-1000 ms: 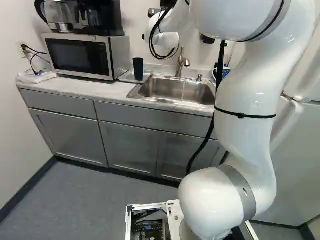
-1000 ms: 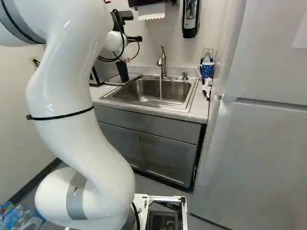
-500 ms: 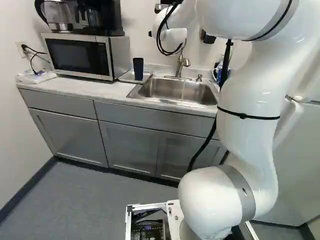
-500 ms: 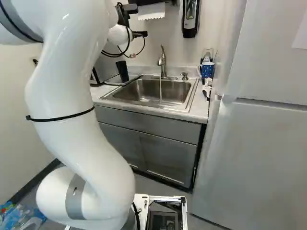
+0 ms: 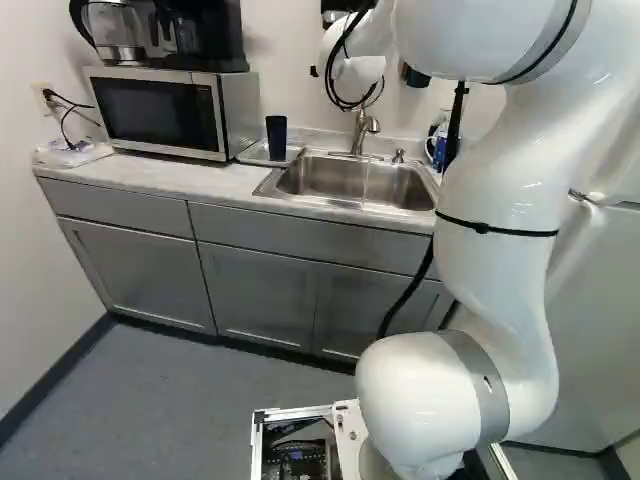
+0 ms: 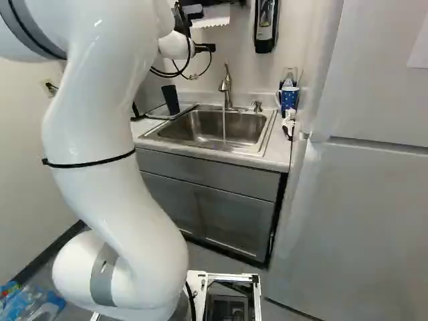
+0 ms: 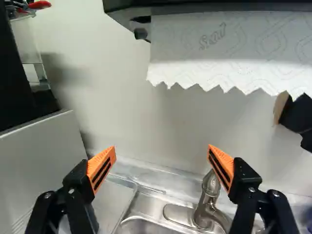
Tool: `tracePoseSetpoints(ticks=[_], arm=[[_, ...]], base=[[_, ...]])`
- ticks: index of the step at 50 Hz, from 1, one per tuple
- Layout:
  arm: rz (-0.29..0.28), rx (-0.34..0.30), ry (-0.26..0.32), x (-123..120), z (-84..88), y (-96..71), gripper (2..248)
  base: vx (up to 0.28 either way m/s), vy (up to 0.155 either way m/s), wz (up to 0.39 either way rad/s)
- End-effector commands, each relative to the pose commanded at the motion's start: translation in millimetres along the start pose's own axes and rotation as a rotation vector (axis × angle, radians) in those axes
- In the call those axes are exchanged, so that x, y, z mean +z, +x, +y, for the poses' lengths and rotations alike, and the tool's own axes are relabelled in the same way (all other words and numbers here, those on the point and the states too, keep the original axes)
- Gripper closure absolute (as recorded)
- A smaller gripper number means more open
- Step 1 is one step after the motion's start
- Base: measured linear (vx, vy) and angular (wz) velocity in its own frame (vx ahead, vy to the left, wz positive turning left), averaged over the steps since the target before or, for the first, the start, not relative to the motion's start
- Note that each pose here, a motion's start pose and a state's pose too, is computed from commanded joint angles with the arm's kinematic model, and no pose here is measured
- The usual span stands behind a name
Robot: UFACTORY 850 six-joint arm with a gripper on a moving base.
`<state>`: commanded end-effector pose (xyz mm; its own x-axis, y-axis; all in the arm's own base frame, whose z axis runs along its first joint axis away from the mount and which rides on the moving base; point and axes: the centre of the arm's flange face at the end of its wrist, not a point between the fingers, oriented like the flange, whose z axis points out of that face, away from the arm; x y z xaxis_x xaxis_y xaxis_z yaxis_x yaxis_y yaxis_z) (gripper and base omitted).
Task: Rinse the cup and place it in the tray
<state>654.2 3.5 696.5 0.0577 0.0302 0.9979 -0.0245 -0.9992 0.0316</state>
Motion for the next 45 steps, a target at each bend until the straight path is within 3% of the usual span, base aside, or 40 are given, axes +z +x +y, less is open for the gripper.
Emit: tracePoseSetpoints(ticks=[15, 45], arm=[[-0.018, 0.002, -0.027, 20.3, 19.2, -3.9, 3], [-0.024, 0.005, -0.046, 74.4, 34.4, -12.4, 3]], base=[[0.000, 0.000, 0.000], [0.000, 0.000, 0.000]])
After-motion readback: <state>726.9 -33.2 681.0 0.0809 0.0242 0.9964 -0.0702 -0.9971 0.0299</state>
